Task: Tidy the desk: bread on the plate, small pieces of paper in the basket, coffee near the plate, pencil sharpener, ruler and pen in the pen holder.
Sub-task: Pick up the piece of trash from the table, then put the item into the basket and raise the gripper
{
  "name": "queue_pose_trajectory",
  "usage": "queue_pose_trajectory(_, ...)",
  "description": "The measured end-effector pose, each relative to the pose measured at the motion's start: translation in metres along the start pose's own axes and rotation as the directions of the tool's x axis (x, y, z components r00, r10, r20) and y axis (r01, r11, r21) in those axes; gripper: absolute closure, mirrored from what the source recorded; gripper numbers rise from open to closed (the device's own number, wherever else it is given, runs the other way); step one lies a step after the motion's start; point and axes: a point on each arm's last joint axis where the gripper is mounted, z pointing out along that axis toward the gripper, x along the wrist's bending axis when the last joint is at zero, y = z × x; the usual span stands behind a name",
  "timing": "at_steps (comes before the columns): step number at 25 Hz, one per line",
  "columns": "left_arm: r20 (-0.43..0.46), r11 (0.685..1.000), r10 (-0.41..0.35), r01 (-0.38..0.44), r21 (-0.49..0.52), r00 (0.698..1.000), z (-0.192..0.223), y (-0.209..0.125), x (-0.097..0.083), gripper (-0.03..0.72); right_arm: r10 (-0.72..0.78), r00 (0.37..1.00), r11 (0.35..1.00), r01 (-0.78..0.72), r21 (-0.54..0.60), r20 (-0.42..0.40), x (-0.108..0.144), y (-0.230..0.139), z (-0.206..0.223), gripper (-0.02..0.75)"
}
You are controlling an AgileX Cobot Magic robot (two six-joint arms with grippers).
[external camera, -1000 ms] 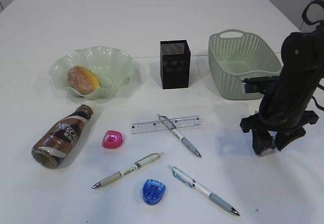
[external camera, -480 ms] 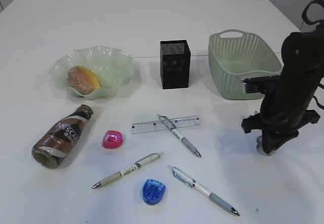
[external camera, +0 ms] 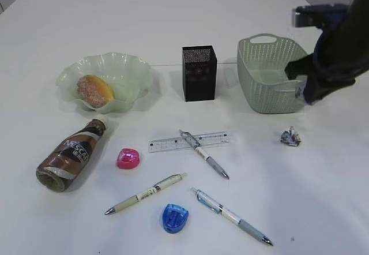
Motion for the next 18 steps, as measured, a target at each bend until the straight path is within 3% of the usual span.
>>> queue_pose_trajectory(5,0.000,1.000,0.000,0.000,0.000,1.000,0.000,0.000,0.000,0.162,-0.011,1.000,0.983,0.014,-0.182,0.018,-0.001,0.029,-0.027,0.656)
queue_pose_trajectory(11,0.000,1.000,0.000,0.000,0.000,1.000,0.000,0.000,0.000,0.162,-0.035,0.997,0.931,0.056,-0.360,0.065,-0.004,0.048,-0.031,0.656)
queue_pose_trajectory(18,0.000,1.000,0.000,0.000,0.000,1.000,0.000,0.000,0.000,0.162,-0.066,0.993,0.916,0.101,-0.389,0.102,-0.006,0.062,0.004,0.657)
